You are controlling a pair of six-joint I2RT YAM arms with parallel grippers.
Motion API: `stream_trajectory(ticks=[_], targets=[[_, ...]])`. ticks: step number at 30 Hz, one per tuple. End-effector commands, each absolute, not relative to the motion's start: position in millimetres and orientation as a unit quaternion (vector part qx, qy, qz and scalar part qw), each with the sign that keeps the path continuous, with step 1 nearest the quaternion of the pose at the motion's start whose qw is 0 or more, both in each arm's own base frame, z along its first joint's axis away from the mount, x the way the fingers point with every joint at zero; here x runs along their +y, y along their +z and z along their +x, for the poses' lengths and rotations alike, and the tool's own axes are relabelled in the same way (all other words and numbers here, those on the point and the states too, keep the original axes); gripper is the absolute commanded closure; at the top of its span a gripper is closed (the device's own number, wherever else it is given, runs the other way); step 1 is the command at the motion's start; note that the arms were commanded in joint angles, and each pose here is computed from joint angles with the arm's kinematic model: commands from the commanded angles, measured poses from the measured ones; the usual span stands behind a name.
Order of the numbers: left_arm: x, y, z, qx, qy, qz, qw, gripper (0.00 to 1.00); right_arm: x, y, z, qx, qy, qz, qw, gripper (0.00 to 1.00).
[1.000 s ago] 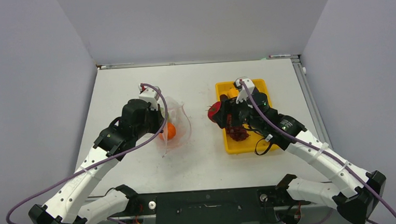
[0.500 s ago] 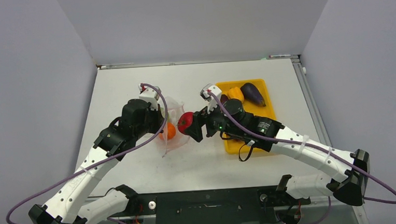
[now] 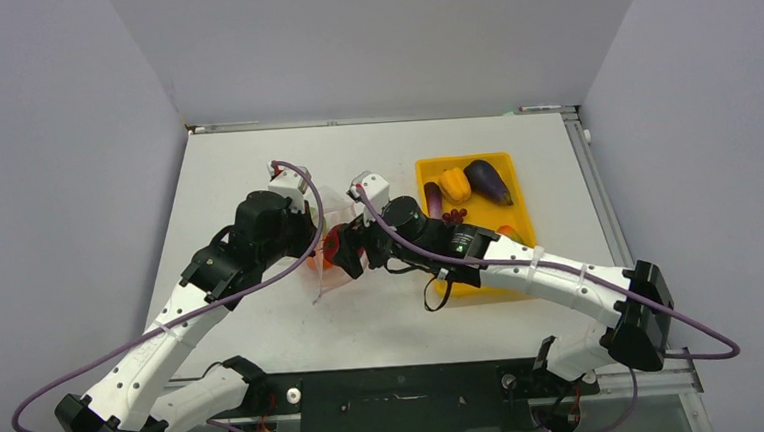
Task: Place the food in the zip-top bag and seal the zipper
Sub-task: Place the fake vegetable in the zipper food storage bag.
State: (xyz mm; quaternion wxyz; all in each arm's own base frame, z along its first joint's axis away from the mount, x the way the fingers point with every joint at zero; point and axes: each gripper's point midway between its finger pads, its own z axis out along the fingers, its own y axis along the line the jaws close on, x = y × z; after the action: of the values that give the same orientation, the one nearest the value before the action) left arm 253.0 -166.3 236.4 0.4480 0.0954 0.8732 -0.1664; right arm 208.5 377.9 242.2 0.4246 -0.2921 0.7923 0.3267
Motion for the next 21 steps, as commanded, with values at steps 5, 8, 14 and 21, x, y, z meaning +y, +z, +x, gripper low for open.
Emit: stream_trajectory(ticks=[5,8,14,21], targets=[[-170,252,259,0.858,-0.179,0.098,0.471,1.00,393,256,236,0.792,0.296,-0.261,0.465,0.49],[-170,251,259,0.858,-0.179,0.098,0.471,1.00,392,251,242,0.800,0.281,-0.254,0.466,0.39],[-170,251,259,0.858,-0.179,0.098,0.471,1.00,392,251,244,0.800,0.278,-0.250,0.469,0.21],[-170,250,260,0.860,-0.177,0.098,0.469,1.00,383,261,242,0.792,0.285,-0.241,0.484,0.08]])
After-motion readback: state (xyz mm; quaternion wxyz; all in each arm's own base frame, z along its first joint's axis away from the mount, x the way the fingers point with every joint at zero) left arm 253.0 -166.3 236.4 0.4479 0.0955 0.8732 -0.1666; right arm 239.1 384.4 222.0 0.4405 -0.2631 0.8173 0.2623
